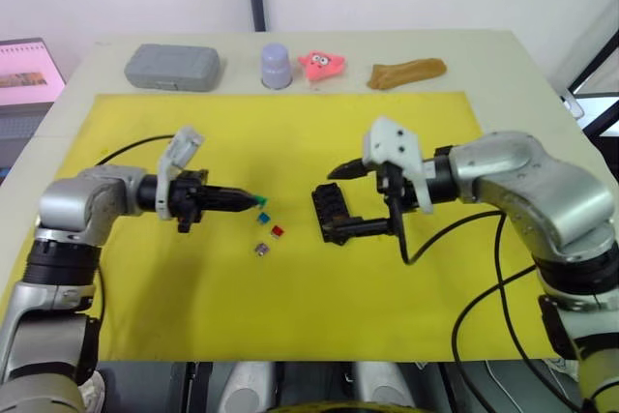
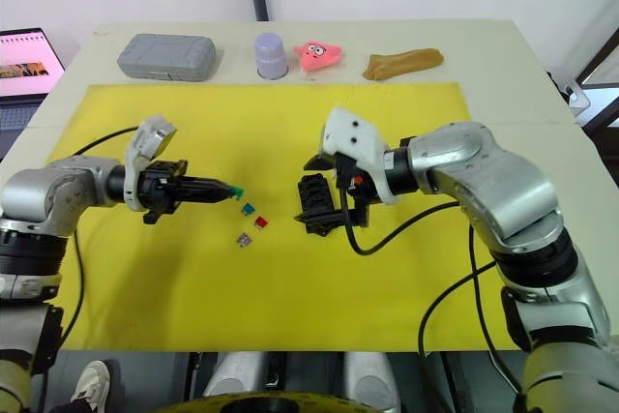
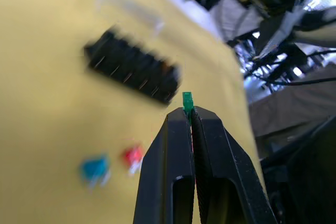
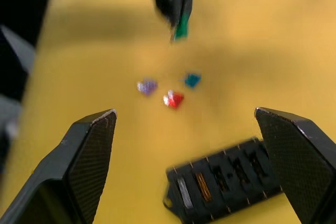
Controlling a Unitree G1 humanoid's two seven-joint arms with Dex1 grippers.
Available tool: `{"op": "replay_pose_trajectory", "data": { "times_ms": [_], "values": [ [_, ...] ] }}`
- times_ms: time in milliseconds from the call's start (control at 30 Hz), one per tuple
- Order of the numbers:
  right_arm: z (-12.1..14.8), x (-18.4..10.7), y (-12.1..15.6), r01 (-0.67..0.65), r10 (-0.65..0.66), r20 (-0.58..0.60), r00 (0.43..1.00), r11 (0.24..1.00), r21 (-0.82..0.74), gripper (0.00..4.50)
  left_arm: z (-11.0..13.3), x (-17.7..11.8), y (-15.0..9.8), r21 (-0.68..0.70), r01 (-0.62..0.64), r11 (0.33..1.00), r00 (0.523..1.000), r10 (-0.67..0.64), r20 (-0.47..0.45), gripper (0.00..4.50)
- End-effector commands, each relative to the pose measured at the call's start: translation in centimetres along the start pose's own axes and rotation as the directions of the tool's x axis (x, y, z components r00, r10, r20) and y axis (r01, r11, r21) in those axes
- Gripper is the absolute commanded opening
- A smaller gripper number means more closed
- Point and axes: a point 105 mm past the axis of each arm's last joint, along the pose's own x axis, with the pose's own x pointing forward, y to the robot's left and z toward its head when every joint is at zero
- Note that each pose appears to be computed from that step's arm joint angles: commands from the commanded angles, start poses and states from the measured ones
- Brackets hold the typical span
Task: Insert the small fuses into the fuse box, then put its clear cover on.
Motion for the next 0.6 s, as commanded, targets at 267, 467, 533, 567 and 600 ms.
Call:
{"op": "replay_pose_trajectory", "data": {
  "times_ms": [267,467,533,567,600],
  "values": [
    [1.8,-0.7,-0.1,0.003,-0.014,0.074,0.997,0.989,0.146,2.10,3.6,3.9,-1.7,0.252,0.023,0.967,0.997,-0.042,0.070,0.00],
    [2.0,-0.5,-0.5,0.012,-0.026,0.082,0.996,0.986,0.166,2.10,3.6,4.1,-1.8,0.262,0.025,0.965,0.997,-0.043,0.064,0.00],
    [2.0,-0.5,-0.5,0.011,-0.025,0.084,0.996,0.986,0.169,2.10,3.6,4.1,-1.8,0.263,0.024,0.964,0.997,-0.042,0.063,0.00],
    [2.1,-0.5,-0.5,0.008,-0.023,0.086,0.996,0.985,0.171,2.10,3.6,4.1,-1.8,0.264,0.023,0.964,0.997,-0.042,0.063,0.00],
    [2.1,-0.4,-0.5,0.006,-0.021,0.088,0.996,0.985,0.172,2.10,3.6,4.1,-1.7,0.264,0.022,0.964,0.997,-0.040,0.063,0.00]
  ]
}}
